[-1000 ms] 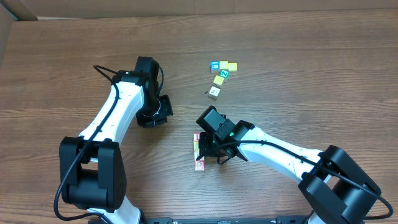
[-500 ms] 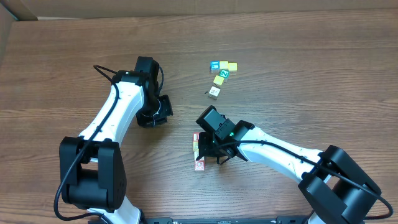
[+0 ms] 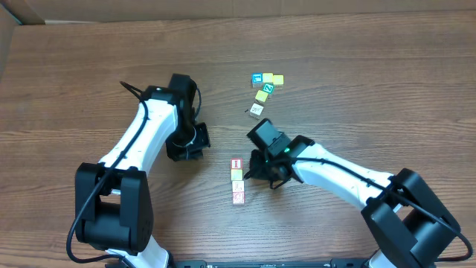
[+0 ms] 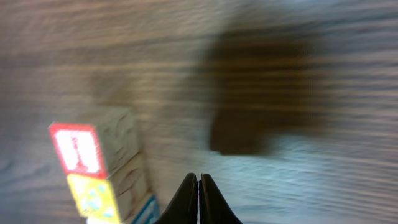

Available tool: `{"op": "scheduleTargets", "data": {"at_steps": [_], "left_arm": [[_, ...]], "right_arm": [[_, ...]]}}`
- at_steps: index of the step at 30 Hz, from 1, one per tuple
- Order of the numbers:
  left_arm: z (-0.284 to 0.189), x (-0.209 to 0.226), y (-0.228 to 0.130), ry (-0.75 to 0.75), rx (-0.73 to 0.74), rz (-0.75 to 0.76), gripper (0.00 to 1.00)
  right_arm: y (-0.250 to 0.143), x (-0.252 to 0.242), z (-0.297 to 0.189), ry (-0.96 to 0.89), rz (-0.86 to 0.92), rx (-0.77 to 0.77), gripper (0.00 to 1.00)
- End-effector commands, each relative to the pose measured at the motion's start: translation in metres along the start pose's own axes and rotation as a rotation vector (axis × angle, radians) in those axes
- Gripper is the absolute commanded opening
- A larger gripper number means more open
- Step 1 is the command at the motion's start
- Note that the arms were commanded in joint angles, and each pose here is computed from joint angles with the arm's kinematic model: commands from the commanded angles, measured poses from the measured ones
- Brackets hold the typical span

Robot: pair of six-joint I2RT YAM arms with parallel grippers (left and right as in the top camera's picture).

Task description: Flip 4 blocks

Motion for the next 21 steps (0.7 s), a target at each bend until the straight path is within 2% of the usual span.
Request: {"op": "scheduleTargets", "data": {"at_steps": [1,6,12,21], "left_arm": [[0.020,-0.006,-0.018,-0.025,0.096,0.055,0.05],[0.042,-0.009,-0.034,-0.002,0.134,0.093,0.04],[0.057,-0.018,-0.038,-0.108,0.133,0.117,0.04],[0.061,-0.021,-0.041,-0.130,0.142,0.128,0.04]], "right_arm": [[0.011,-0.007,-0.004,0.001,0.038,-0.004,0.05],[0.008,-0.007,-0.004,0.025,0.045,0.041,0.05],[0.006,-0.005,-0.004,0.040,0.040,0.056,0.05],[0.006,-0.005,-0.004,0.040,0.040,0.055,0.05]]}}
Point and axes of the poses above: each gripper's point midway between its finger pads, its own z axis out along the fingers, its own x axis along the line the jaws close on, y = z × x, the point moved 9 cm from there along -z, back along the fingers, and after that the axes turned 2 degrees about -z, right-handed, at the moved point
